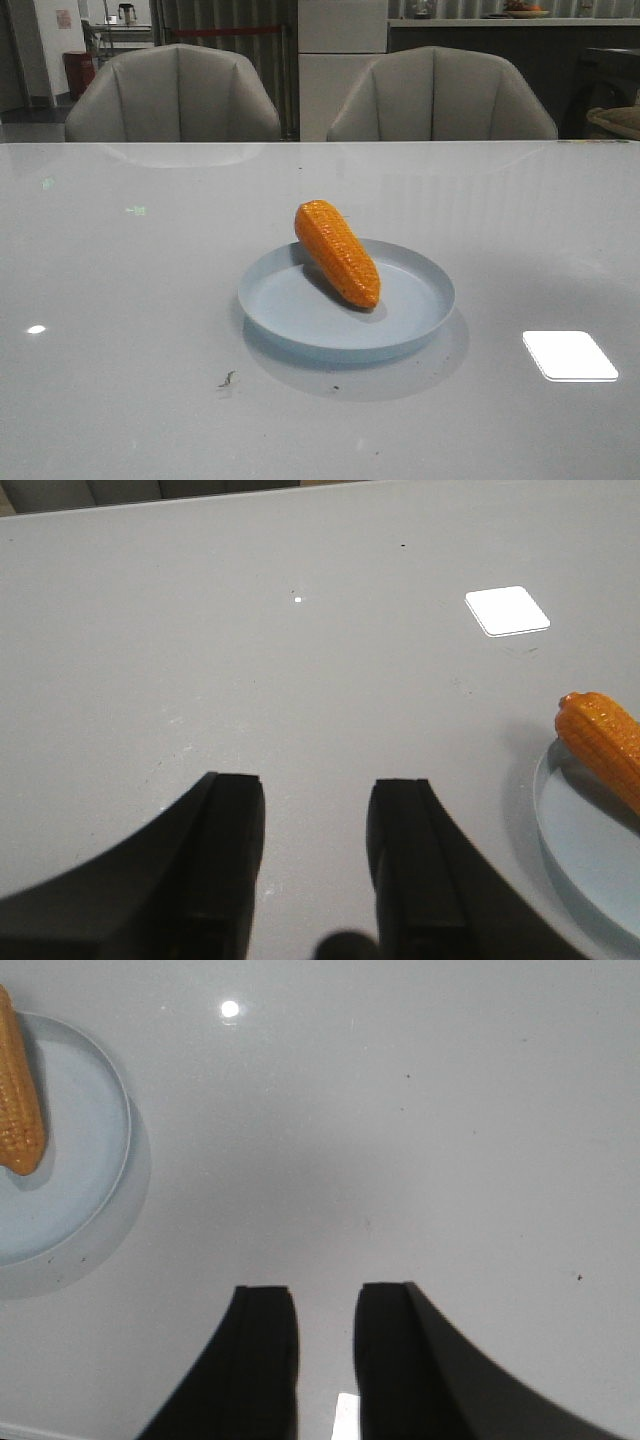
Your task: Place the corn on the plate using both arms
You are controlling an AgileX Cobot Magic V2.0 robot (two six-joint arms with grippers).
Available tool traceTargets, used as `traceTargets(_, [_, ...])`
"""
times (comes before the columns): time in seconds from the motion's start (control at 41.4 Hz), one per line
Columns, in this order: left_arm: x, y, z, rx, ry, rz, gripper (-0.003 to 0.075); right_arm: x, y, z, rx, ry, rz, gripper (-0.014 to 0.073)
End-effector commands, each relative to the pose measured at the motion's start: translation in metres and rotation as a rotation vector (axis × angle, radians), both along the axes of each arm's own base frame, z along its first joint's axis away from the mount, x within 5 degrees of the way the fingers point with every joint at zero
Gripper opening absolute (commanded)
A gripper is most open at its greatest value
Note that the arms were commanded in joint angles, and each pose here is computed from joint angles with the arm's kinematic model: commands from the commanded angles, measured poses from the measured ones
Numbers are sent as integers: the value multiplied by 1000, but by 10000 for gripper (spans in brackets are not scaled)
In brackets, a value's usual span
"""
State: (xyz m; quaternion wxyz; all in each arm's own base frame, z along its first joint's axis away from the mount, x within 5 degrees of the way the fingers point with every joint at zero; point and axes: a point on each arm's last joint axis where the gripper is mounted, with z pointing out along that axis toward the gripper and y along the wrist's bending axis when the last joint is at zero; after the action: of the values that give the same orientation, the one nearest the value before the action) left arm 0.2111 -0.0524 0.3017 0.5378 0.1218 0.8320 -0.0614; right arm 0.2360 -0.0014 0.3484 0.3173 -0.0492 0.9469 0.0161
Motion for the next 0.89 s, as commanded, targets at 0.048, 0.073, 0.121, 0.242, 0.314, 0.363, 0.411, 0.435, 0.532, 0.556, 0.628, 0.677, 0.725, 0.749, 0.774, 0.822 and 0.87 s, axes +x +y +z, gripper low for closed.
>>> traceTargets(0.048, [2,0,19,-35,-112,13,335,-22,-1,9,-5,-171,-16,202])
traceTargets(0.073, [2,0,19,-35,-112,13,335,-25,-1,8,-5,-175,-16,202])
traceTargets(0.121, [2,0,19,-35,-112,13,335,-31,0,6,-5,-181,-17,202])
traceTargets(0.242, [2,0,19,-42,-107,15,335,-38,0,5,-4,-175,-15,202])
traceTargets(0.314, [2,0,19,-42,-107,15,335,-40,0,3,-3,-147,-12,202])
traceTargets(0.363, [2,0,19,-42,-109,15,335,-41,1,1,-2,-123,-10,202])
traceTargets(0.411, [1,0,18,-41,-96,14,335,-42,1,1,-2,-113,-8,202])
traceTargets(0.435, [1,0,17,-40,-92,13,335,-42,1,1,-2,-112,-8,202])
traceTargets(0.532, [1,0,17,-40,-90,13,335,-42,1,1,-2,-112,-8,202])
traceTargets(0.556, [1,0,17,-40,-90,13,335,-42,1,1,-2,-112,-8,202])
traceTargets(0.628, [1,0,17,-40,-90,13,335,-42,1,1,-2,-112,-8,202])
traceTargets(0.677, [1,0,17,-40,-90,13,335,-42,1,1,-2,-112,-8,202])
traceTargets(0.725, [1,0,17,-40,-90,13,335,-42,1,1,-2,-112,-8,202])
traceTargets(0.749, [1,0,17,-40,-90,13,335,-42,1,1,-2,-112,-8,202])
traceTargets(0.774, [1,0,17,-40,-90,13,335,-42,1,1,-2,-112,-8,202])
traceTargets(0.822, [1,0,17,-40,-90,13,335,-42,1,1,-2,-112,-8,202])
traceTargets(0.87, [1,0,17,-40,-90,13,335,-42,1,1,-2,-112,-8,202])
